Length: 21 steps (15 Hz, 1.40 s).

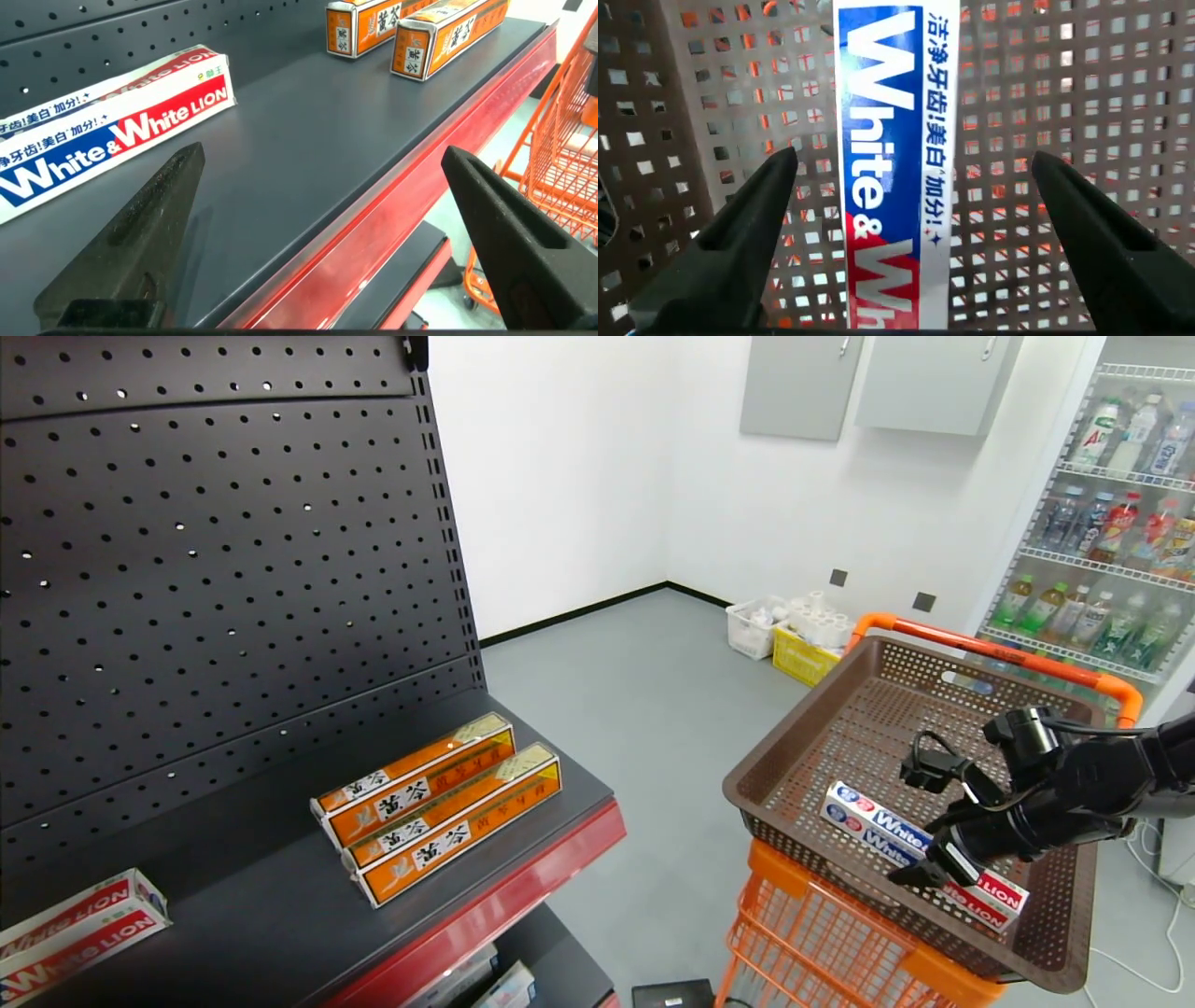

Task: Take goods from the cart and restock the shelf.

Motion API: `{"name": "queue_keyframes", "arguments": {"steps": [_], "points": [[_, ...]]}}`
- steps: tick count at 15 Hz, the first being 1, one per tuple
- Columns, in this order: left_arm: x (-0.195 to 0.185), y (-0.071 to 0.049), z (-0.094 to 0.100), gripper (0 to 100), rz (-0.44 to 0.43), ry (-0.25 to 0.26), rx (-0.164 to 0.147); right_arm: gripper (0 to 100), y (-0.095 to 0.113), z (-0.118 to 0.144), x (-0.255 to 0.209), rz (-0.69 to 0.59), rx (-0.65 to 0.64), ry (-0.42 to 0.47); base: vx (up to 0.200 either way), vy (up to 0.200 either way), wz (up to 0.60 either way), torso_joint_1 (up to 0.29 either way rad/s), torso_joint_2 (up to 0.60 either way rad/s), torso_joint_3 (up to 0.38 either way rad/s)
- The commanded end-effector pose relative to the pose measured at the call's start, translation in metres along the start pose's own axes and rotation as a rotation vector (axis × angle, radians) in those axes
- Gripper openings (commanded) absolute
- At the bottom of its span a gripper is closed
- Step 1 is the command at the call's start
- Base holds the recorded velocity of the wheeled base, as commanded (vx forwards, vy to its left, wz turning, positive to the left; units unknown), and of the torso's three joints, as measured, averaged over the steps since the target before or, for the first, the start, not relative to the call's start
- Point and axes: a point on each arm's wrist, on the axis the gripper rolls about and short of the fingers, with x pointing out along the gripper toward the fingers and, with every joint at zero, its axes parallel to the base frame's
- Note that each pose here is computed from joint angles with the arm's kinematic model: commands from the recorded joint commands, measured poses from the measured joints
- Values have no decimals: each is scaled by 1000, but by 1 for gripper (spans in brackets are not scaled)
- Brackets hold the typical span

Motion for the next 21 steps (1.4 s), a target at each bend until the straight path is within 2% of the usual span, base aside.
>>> {"name": "queue_keyframes", "arguments": {"steps": [1,2,3,8,13,19,20,21], "points": [[0,0,0,100,0,0,0,100,0,-1,4,8,1,4,0,0,0,0,0,0],[0,0,0,100,0,0,0,100,0,-1,4,9,1,3,0,0,0,0,0,0],[0,0,0,100,0,0,0,0,1,0,4,10,-1,4,0,0,0,0,0,0],[0,0,0,100,0,0,0,0,4,0,1,12,-3,5,0,0,0,0,0,0],[0,0,0,100,0,0,0,0,4,13,-24,-36,34,-59,0,0,0,0,0,0],[0,0,0,100,0,0,0,0,16,35,-104,-161,122,-247,0,0,0,0,0,0],[0,0,0,100,0,0,0,0,21,38,-120,-185,131,-319,0,0,0,0,0,0],[0,0,0,100,0,0,0,0,22,38,-120,-185,130,-324,0,0,0,0,0,0]]}}
